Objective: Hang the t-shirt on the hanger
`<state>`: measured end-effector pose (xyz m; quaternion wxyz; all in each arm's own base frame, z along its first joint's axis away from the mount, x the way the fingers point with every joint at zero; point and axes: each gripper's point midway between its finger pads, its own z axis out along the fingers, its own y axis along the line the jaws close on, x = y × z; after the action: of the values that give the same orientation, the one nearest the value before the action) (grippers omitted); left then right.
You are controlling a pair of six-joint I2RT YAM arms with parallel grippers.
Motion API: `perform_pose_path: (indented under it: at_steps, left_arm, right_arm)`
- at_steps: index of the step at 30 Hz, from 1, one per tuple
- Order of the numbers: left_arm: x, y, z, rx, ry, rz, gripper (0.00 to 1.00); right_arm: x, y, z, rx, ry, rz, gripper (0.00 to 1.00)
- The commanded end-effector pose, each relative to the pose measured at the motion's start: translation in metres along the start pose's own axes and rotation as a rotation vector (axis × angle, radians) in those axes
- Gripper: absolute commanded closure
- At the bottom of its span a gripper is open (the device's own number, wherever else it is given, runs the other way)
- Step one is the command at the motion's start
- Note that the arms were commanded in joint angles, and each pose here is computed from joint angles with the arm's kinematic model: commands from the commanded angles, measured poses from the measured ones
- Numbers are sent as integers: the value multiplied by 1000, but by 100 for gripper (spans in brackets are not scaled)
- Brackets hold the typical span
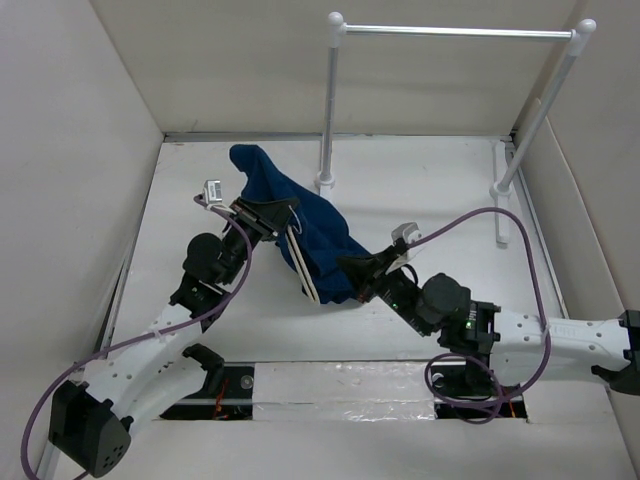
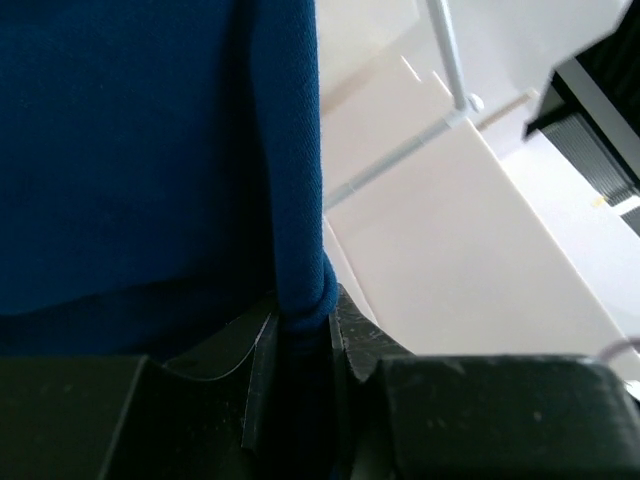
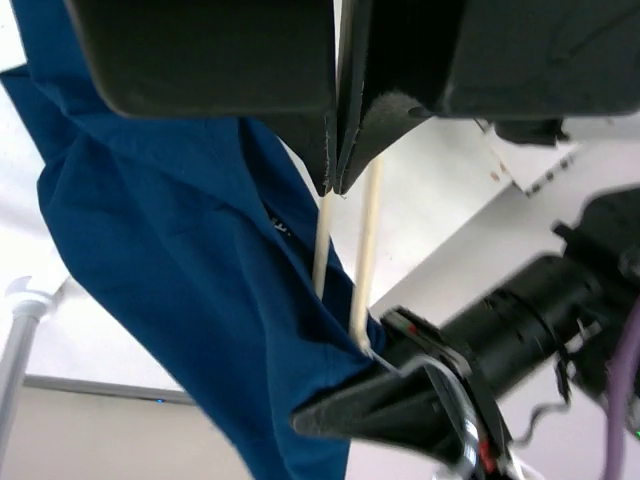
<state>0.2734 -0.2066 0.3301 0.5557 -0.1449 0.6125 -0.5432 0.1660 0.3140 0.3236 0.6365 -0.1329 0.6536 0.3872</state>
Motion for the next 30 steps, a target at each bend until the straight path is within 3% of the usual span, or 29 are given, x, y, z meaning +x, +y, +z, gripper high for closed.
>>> perform_pose_path:
  at_steps: [1, 4, 8, 9, 20, 30]
  left_arm:
    - [-13, -55, -13, 198, 1, -30, 100]
    - [-15, -60, -17, 201, 4, -19, 100]
    - [-16, -59, -22, 200, -6, -26, 100]
    - [-17, -60, -22, 201, -7, -26, 100]
    - [-15, -60, -22, 204, 6, -25, 100]
    - [-19, -63, -21, 200, -9, -21, 100]
  right_arm:
    - [42, -8, -5, -97, 115, -43, 100]
    - [65, -26, -4, -130, 168, -60, 99]
    - [91, -46, -2, -105, 260, -102, 54]
    - [96, -53, 1, -85, 277, -118, 52]
    - [127, -77, 33, -10, 402, -241, 49]
    - [136, -83, 52, 19, 428, -277, 50]
